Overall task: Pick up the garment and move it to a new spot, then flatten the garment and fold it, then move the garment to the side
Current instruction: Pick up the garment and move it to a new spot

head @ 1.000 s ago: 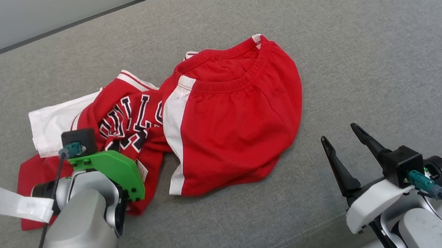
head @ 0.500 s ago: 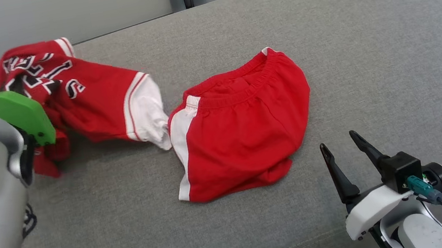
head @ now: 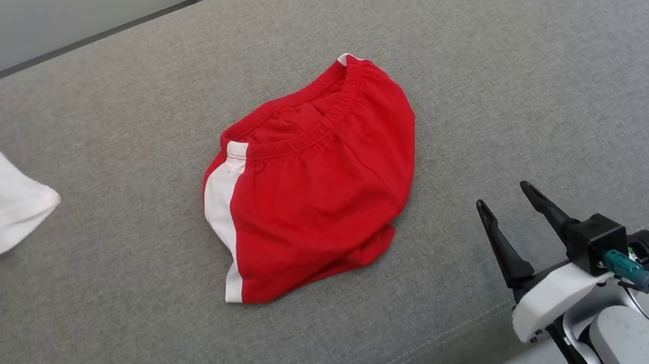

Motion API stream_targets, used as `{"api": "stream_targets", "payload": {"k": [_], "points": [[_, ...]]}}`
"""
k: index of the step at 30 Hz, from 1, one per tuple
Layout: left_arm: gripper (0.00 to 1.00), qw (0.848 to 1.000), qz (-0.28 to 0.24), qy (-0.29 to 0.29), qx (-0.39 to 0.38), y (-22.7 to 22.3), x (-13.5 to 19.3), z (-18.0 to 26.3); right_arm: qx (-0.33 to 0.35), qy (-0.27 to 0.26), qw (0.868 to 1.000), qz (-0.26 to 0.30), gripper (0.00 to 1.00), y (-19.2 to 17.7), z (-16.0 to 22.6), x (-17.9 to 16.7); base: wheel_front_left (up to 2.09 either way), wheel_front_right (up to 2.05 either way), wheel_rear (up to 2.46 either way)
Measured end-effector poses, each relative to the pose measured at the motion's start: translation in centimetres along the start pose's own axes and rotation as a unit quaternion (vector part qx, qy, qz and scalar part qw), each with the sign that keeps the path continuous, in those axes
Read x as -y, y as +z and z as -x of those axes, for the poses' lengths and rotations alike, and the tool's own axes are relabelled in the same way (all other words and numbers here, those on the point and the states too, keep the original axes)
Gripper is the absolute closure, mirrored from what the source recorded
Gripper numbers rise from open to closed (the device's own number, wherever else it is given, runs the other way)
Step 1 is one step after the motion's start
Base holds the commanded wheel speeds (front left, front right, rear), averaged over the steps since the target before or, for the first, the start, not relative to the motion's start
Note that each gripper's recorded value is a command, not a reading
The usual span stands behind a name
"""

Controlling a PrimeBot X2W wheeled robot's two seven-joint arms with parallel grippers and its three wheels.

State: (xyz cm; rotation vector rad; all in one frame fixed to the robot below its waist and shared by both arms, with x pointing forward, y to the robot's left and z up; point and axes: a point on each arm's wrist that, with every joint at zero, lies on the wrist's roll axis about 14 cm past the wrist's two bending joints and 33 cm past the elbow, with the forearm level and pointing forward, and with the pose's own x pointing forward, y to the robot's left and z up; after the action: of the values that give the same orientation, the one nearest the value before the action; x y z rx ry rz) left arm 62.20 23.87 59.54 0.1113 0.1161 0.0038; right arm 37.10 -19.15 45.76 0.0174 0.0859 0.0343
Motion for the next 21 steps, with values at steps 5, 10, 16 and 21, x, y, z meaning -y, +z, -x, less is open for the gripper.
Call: {"api": "stream_targets", "payload": {"k": [5, 10, 16, 21], "points": [[1.00, 0.999, -0.018, 0.031, 0.012, 1.5, -2.5, -1.5, -0.012, -0.017, 1.000, 0.003, 0.00, -0.7, 0.2, 1.1, 0.00, 0.00, 0.00], [1.00, 0.997, -0.036, 0.064, -0.001, 1.1, -5.0, -2.5, -0.020, -0.024, 0.999, 0.005, 0.00, -1.2, 0.2, 1.6, 0.00, 0.00, 0.00], [1.00, 0.993, -0.052, 0.099, -0.030, -0.6, -7.8, -3.3, -0.034, -0.033, 0.999, 0.007, 0.00, -2.1, 0.0, 2.2, 0.00, 0.00, 0.00], [1.00, 0.991, -0.055, 0.090, -0.086, -4.8, -7.4, -4.1, -0.049, -0.032, 0.998, 0.010, 0.00, -3.1, -0.4, 2.3, 0.00, 0.00, 0.00]]}}
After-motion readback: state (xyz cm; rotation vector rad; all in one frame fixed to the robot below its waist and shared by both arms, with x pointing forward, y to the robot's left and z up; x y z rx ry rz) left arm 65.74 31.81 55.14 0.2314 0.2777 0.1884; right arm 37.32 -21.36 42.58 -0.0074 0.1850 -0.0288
